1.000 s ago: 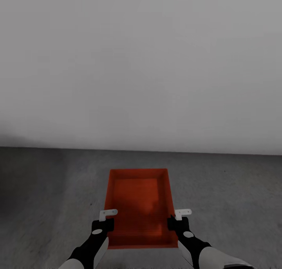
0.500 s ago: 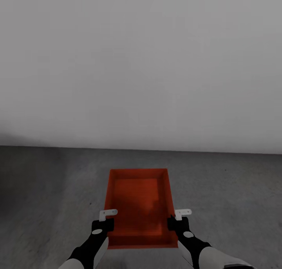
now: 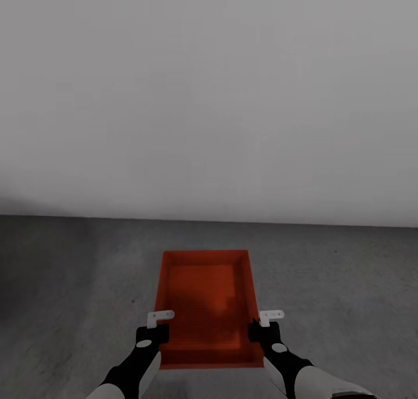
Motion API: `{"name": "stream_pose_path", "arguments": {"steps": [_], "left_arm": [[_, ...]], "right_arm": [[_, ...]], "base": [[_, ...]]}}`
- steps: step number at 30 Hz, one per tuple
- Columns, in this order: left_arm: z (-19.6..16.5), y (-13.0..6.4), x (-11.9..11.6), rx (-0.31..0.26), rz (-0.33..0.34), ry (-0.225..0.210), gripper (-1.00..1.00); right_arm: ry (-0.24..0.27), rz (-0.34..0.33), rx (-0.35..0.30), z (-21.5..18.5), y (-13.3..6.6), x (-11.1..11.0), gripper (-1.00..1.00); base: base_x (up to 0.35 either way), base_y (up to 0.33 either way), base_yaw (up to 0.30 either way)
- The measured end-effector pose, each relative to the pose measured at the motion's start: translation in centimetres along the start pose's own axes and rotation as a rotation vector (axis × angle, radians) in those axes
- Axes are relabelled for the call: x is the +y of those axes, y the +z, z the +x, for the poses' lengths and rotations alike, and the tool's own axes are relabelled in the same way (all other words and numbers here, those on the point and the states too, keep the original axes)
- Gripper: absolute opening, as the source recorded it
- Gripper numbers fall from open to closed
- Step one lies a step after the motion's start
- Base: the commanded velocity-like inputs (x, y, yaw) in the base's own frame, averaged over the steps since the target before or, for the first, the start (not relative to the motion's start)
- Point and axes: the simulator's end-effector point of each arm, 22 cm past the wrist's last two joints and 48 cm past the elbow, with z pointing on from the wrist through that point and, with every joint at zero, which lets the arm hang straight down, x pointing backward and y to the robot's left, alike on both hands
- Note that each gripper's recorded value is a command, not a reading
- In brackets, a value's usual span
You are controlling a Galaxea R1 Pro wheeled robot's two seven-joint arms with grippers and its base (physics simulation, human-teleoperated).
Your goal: Move the two storage containers from the living room to the garage. In the garage, place one container on the floor and stack the other container on top of it (either order is fine).
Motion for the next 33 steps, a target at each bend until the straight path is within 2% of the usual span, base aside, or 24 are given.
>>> {"name": "stream_pose_path", "arguments": {"steps": [33], "left_arm": [[2.4,4.5,-0.4,0.0,0.0,0.0,-1.0]], "right_arm": [[0.001,0.0,0.0,2.9,4.3,0.2,-1.0]], "base": [[0.0,0.0,0.0]]}}
